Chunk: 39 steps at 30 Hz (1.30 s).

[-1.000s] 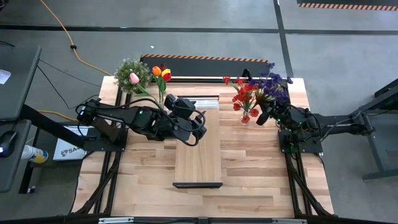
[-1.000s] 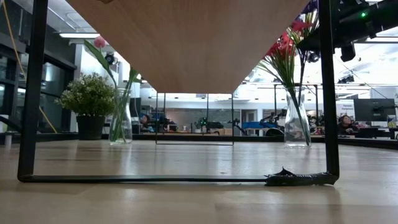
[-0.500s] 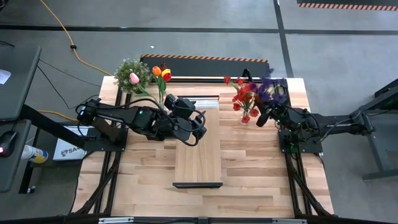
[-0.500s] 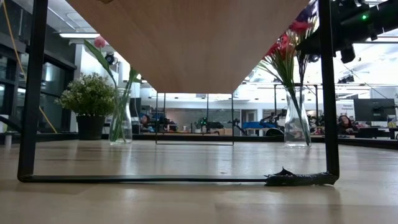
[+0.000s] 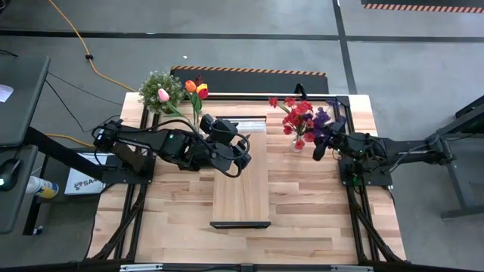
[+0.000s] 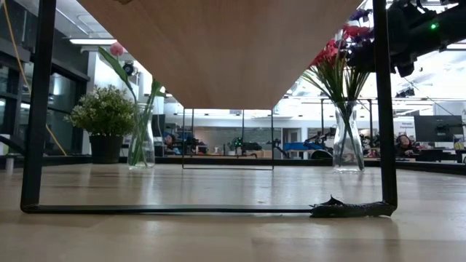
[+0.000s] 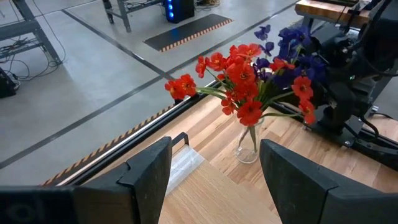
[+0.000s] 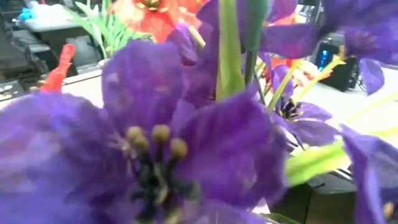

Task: Pick and place flowers into a vace then onto a shelf
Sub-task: Put the purple flowers into the right transparent vase

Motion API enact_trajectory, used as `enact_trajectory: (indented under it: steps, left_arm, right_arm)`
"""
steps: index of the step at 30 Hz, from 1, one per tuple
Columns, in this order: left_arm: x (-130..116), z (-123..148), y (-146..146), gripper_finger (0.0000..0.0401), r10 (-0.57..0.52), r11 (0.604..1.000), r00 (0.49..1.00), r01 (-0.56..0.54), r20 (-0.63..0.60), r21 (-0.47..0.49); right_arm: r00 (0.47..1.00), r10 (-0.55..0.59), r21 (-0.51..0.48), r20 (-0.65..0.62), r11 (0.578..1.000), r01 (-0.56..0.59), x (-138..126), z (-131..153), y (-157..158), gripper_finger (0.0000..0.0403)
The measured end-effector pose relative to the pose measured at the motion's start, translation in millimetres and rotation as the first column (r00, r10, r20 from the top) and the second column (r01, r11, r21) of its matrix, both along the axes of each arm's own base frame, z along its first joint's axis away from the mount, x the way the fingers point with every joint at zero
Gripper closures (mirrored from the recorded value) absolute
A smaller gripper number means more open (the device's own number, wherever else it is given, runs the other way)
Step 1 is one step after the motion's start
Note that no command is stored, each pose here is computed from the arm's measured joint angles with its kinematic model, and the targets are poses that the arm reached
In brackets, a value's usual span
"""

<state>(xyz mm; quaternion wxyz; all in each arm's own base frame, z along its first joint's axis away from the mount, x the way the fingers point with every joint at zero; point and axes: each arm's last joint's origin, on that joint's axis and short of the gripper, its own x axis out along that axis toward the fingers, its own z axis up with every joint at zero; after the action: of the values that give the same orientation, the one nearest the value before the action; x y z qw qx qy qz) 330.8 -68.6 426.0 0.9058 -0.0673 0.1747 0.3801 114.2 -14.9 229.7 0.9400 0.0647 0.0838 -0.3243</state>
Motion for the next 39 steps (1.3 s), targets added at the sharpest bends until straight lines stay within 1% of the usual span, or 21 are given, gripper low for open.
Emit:
enact_trajectory:
  steps: [7,10,16,21,26,29,34,39]
  left_arm:
    - [0.0,0.0,0.0,0.0126,0.0,1.0,1.0,0.0,0.0,0.0]
    - [0.0,0.0,0.1,0.0126,0.0,1.0,1.0,0.0,0.0,0.0]
    - [-0.1,0.1,0.2,0.0126,0.005,1.0,1.0,-0.005,0.001,0.003]
    - [-0.2,0.2,0.3,0.0125,0.006,1.0,1.0,-0.006,0.001,0.004]
    - [-0.1,0.1,0.3,0.0126,0.007,1.0,1.0,-0.007,0.001,0.005]
    - [-0.1,0.1,0.3,0.0126,0.007,1.0,1.0,-0.007,0.001,0.005]
    - [-0.1,0.1,0.3,0.0126,0.007,1.0,1.0,-0.007,0.001,0.005]
    - [-0.1,-0.1,0.0,0.0126,-0.001,1.0,1.0,0.001,-0.001,-0.001]
  right_arm:
    - [1.0,0.019,-0.019,-0.014,1.0,-0.019,-9.2,0.7,0.1,0.0217]
    - [0.998,0.037,-0.013,-0.057,0.999,-0.038,-14.7,3.0,0.4,0.0214]
    - [0.986,0.082,0.006,-0.148,0.997,-0.082,-26.5,21.5,1.1,0.0212]
    - [0.991,0.082,0.004,-0.11,0.997,-0.082,-31.1,37.1,1.0,0.0212]
    - [0.989,0.096,0.012,-0.111,0.995,-0.095,-37.4,48.8,1.2,0.0212]
    - [0.987,0.124,0.021,-0.1,0.992,-0.122,-41.5,57.8,1.8,0.0212]
    - [0.976,0.183,0.048,-0.121,0.983,-0.179,-51.0,69.6,3.2,0.0213]
    - [0.965,0.25,0.084,-0.083,0.966,-0.243,-56.7,81.7,5.0,0.0213]
